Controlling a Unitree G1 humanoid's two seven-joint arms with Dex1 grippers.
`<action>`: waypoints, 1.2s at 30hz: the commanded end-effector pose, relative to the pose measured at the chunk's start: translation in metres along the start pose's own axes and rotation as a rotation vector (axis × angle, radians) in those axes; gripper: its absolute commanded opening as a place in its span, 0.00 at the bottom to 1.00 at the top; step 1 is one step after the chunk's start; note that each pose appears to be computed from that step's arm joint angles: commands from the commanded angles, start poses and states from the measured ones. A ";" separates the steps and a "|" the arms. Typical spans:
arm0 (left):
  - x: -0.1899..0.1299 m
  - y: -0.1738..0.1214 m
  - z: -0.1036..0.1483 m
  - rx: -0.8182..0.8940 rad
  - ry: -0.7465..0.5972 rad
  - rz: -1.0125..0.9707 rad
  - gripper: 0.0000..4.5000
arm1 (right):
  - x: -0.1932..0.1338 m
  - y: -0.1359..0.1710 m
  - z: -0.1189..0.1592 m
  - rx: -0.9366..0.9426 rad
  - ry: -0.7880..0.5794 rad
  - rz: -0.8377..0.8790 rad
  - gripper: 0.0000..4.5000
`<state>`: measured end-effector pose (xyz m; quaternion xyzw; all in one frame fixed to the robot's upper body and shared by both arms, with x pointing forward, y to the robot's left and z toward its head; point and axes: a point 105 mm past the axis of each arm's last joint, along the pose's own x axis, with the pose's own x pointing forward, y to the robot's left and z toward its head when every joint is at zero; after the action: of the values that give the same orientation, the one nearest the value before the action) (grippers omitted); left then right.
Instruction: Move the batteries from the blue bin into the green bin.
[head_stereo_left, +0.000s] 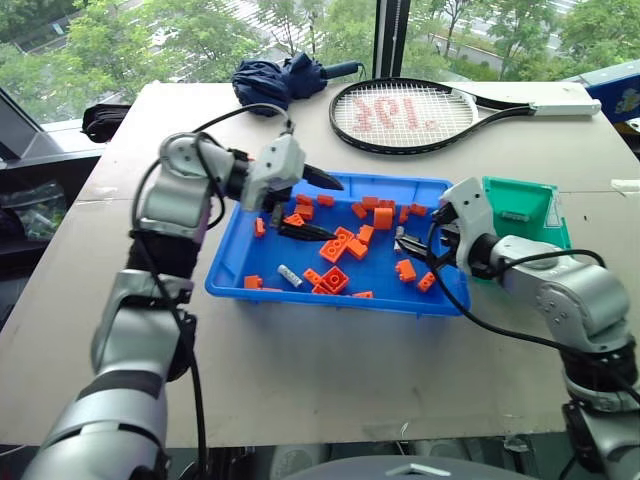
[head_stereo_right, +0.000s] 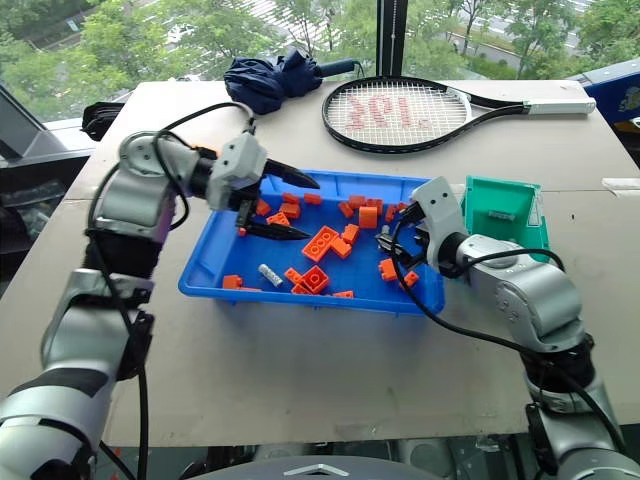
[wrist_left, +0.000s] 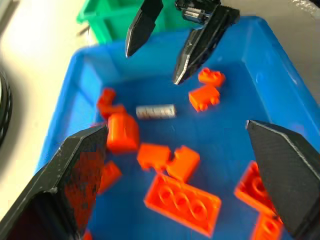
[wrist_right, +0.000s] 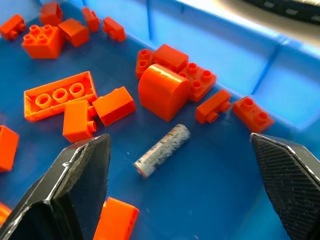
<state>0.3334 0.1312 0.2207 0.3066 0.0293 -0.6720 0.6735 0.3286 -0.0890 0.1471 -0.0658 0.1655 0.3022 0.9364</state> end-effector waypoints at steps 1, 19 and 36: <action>-0.021 -0.015 0.017 0.011 0.018 0.046 1.00 | 0.014 0.002 0.001 0.027 0.013 -0.042 1.00; -0.031 -0.043 0.031 -0.084 0.050 0.137 1.00 | 0.028 -0.010 -0.016 -0.002 0.097 -0.155 0.02; 0.006 -0.020 0.082 -0.053 -0.267 0.115 1.00 | -0.113 -0.083 0.065 0.023 -0.131 -0.438 0.02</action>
<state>0.2868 0.0948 0.2668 0.1958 -0.0422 -0.6635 0.7209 0.3145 -0.1893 0.2420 -0.0718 0.1038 0.1129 0.9856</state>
